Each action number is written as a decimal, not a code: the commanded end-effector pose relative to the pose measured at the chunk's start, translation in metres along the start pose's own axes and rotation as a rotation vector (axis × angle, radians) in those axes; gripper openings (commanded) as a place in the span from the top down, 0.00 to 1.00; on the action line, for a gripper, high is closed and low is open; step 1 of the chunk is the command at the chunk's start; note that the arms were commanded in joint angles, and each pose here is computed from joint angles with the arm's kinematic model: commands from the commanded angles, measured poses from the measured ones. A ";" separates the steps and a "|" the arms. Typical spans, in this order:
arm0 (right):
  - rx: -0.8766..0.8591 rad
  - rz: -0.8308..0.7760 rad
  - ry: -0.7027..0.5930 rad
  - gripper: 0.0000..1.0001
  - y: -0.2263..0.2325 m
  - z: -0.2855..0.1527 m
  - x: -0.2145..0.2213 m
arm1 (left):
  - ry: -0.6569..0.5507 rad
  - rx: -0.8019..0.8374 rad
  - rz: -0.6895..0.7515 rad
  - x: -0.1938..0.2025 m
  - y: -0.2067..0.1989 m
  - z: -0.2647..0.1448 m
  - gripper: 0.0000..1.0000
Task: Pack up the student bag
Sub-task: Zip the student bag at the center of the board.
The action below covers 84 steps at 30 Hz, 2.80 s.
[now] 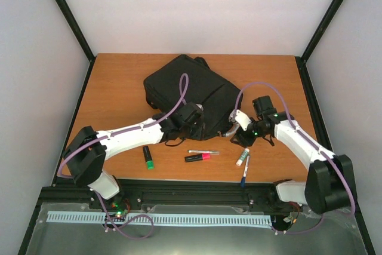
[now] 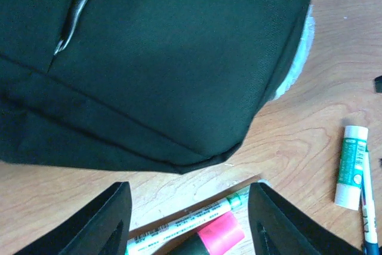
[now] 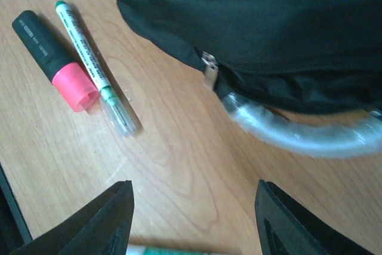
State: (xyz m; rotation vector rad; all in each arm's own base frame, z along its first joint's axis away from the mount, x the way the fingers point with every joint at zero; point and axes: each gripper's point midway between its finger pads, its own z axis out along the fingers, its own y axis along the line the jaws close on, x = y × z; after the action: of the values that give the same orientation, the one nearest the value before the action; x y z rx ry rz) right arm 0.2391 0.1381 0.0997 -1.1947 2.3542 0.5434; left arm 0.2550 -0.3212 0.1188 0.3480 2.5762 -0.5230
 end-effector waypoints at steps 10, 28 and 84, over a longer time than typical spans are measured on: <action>0.111 -0.110 0.012 0.39 -0.010 0.058 -0.036 | -0.105 -0.010 -0.213 0.001 0.022 -0.004 0.40; 0.359 -0.152 0.016 0.53 -0.044 0.076 -0.045 | -0.163 -0.005 -0.177 0.000 0.030 -0.022 0.41; 0.365 -0.200 0.107 0.83 -0.045 0.076 -0.026 | -0.157 0.005 -0.190 0.006 0.031 -0.018 0.39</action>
State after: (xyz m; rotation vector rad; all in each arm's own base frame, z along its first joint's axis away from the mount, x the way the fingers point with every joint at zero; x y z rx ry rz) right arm 0.3088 0.1710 0.0388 -1.2827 2.2666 -0.0183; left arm 0.2488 -0.2835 0.1129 0.0709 2.5022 -0.5735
